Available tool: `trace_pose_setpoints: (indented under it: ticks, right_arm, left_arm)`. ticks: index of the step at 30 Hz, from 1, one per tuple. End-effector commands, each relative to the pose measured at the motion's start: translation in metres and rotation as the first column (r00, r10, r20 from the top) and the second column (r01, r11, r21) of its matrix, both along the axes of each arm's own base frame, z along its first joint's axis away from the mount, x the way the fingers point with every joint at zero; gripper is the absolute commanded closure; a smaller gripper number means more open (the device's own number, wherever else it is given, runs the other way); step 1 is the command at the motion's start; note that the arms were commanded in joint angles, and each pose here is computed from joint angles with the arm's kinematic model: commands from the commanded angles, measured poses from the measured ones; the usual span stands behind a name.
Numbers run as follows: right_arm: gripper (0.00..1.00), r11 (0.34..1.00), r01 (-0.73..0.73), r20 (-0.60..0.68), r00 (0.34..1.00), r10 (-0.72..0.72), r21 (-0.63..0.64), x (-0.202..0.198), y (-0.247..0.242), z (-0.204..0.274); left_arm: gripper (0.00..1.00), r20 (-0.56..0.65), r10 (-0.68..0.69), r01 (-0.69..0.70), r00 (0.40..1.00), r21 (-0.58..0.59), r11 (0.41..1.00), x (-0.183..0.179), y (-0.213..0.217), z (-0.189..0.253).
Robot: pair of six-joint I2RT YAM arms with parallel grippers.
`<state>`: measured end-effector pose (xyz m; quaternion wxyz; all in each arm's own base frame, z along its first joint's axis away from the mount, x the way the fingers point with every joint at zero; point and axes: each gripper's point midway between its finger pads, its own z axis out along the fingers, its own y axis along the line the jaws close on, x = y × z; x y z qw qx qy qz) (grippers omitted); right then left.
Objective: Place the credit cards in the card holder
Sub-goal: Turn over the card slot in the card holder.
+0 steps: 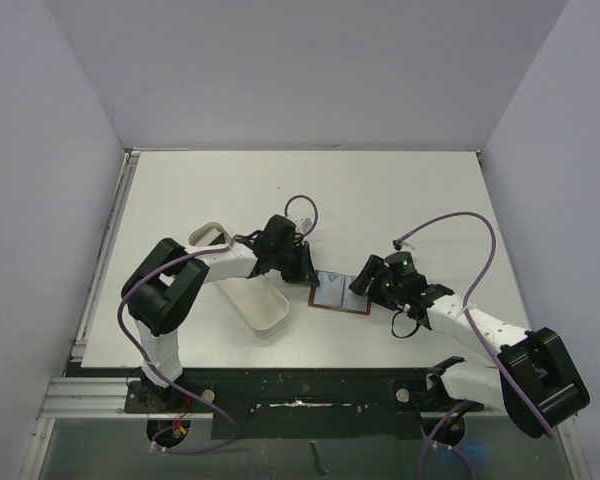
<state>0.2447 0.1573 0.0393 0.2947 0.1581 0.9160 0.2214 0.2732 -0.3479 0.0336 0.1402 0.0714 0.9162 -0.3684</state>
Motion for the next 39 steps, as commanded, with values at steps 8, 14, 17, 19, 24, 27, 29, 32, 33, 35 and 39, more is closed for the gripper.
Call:
trace_pose_setpoints:
  ticks: [8,14,17,19,24,27,29,32,33,35,39]
  right_arm:
    - [0.39,0.999,-0.012,0.038,0.999,0.01,0.038,0.011,0.008,0.003]
    - [0.4,0.997,-0.039,0.067,0.997,0.034,0.068,0.012,0.014,0.009]
    - [0.4,0.994,-0.056,0.099,0.994,0.047,0.091,0.013,0.018,0.017]
    - [0.4,0.991,-0.073,0.126,0.99,0.059,0.109,0.015,0.021,0.024]
    - [0.4,0.984,-0.113,0.151,0.984,0.092,0.134,0.016,0.029,0.03]
    - [0.39,0.979,-0.135,0.157,0.981,0.111,0.152,0.016,0.034,0.032]
    - [0.39,0.975,-0.148,0.164,0.979,0.121,0.164,0.016,0.037,0.033]
    - [0.39,0.971,-0.164,0.179,0.975,0.133,0.175,0.016,0.04,0.037]
    - [0.39,0.968,-0.173,0.186,0.973,0.139,0.182,0.016,0.041,0.039]
    - [0.39,0.961,-0.193,0.201,0.968,0.153,0.196,0.016,0.045,0.043]
    - [0.39,0.951,-0.222,0.213,0.961,0.176,0.215,0.015,0.051,0.045]
  left_arm:
    - [1.0,0.064,-0.017,0.02,0.998,-0.037,0.999,0.012,-0.013,0.019]
    - [1.0,0.057,-0.019,0.021,0.998,-0.039,0.999,0.011,-0.014,0.017]
    - [1.0,0.057,-0.02,0.022,0.998,-0.043,0.999,0.011,-0.015,0.017]
    - [1.0,0.055,-0.02,0.022,0.998,-0.042,0.999,0.01,-0.015,0.015]
    - [1.0,0.043,-0.019,0.021,0.999,-0.031,0.999,0.009,-0.014,0.008]
    - [1.0,0.036,-0.021,0.022,0.999,-0.027,0.999,0.008,-0.013,0.003]
    - [1.0,0.032,-0.021,0.022,0.999,-0.023,1.0,0.008,-0.013,0.0]
    - [1.0,0.027,-0.022,0.022,0.999,-0.018,1.0,0.007,-0.012,-0.003]
    - [1.0,0.025,-0.022,0.023,0.999,-0.017,1.0,0.007,-0.012,-0.004]
    - [1.0,0.023,-0.024,0.024,0.999,-0.016,1.0,0.007,-0.012,-0.005]
    - [1.0,0.022,-0.024,0.025,0.999,-0.017,1.0,0.007,-0.013,-0.006]
